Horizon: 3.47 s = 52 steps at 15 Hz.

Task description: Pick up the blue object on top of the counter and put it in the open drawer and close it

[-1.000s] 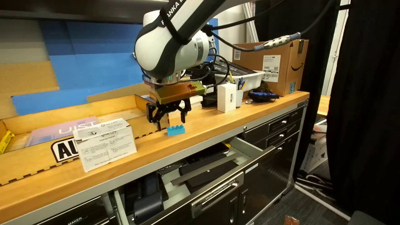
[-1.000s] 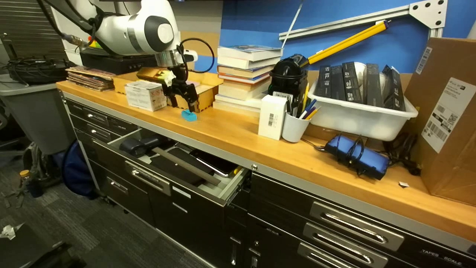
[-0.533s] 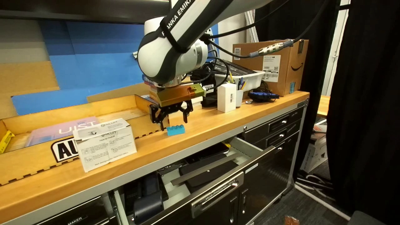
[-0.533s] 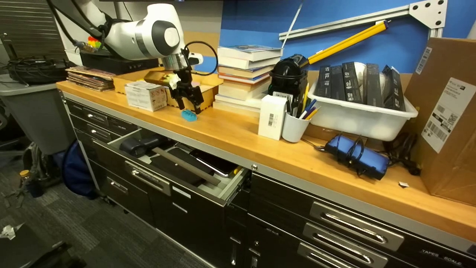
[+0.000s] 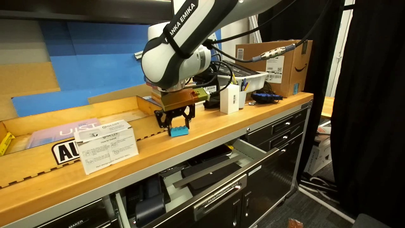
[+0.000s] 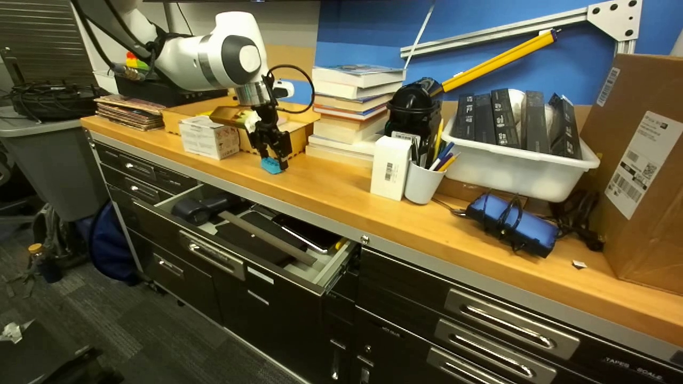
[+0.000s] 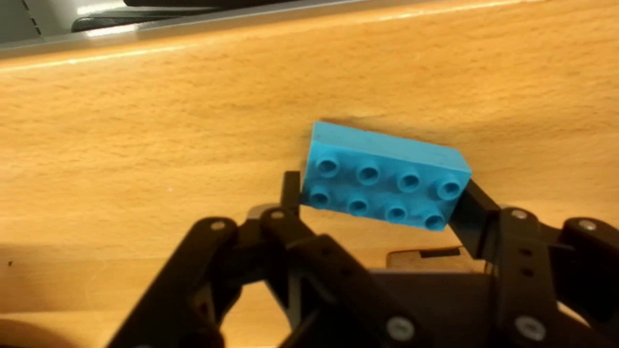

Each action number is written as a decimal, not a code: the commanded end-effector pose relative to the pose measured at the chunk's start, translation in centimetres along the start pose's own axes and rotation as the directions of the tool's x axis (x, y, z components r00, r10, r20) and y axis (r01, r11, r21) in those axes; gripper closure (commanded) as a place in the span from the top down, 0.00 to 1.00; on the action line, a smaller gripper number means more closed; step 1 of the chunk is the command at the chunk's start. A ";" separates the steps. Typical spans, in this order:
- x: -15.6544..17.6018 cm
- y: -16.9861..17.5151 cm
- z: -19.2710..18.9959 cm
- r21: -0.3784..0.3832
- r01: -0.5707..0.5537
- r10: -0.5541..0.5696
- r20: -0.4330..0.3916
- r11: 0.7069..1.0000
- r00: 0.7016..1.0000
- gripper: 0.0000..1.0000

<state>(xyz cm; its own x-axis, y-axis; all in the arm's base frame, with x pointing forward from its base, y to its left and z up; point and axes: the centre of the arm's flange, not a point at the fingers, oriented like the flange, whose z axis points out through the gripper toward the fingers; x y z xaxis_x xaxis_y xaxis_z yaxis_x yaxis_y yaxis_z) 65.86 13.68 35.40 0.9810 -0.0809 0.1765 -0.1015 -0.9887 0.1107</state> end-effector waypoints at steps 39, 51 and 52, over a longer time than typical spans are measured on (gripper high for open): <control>-21.2 8.3 8.7 -0.176 0.093 -0.013 0.408 0.980 0.913 1.00; -16.9 1.6 10.1 -0.224 -0.022 0.023 0.005 0.974 1.000 1.00; -16.4 1.0 10.1 -0.224 -0.031 0.028 -0.018 0.974 0.999 1.00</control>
<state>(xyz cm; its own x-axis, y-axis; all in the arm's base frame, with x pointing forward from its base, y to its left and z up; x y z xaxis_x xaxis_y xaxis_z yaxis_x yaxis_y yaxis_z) 48.96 10.82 23.23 0.9893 -0.1017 0.1047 -0.1307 -0.9363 0.3259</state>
